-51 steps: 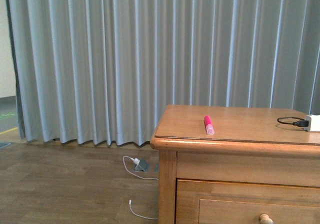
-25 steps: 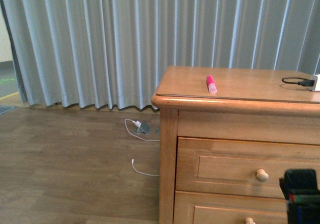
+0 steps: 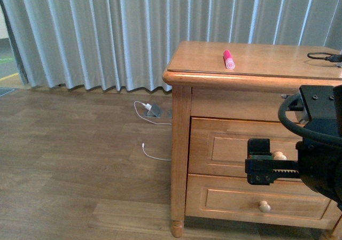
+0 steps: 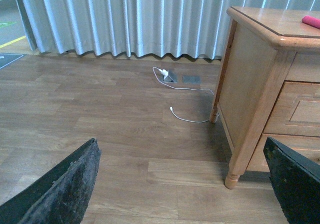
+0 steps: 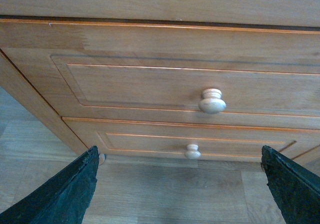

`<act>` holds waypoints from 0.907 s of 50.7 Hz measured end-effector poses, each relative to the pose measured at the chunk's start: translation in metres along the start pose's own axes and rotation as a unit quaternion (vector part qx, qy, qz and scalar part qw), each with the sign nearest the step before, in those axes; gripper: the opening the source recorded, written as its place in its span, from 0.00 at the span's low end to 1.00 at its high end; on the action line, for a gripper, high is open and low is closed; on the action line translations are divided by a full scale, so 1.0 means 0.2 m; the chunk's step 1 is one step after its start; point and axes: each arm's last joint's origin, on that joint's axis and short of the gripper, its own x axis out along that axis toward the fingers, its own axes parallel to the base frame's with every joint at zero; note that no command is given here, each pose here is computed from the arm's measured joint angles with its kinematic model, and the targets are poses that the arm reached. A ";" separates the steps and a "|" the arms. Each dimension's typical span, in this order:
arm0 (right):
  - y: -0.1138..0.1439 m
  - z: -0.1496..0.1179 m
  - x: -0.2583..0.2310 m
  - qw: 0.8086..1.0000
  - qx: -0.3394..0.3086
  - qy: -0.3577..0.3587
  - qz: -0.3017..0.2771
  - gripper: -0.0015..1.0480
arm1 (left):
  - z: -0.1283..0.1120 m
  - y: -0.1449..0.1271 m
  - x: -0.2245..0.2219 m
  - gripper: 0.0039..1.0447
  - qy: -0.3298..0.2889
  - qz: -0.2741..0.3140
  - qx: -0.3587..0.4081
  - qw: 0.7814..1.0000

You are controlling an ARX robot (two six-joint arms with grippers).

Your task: Place pink marker in drawer with both arms

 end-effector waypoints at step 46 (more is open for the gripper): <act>-0.14 -0.05 0.45 0.999 0.002 -0.005 -0.035 0.92 | 0.00 0.00 0.00 0.94 0.000 0.000 0.000 1.000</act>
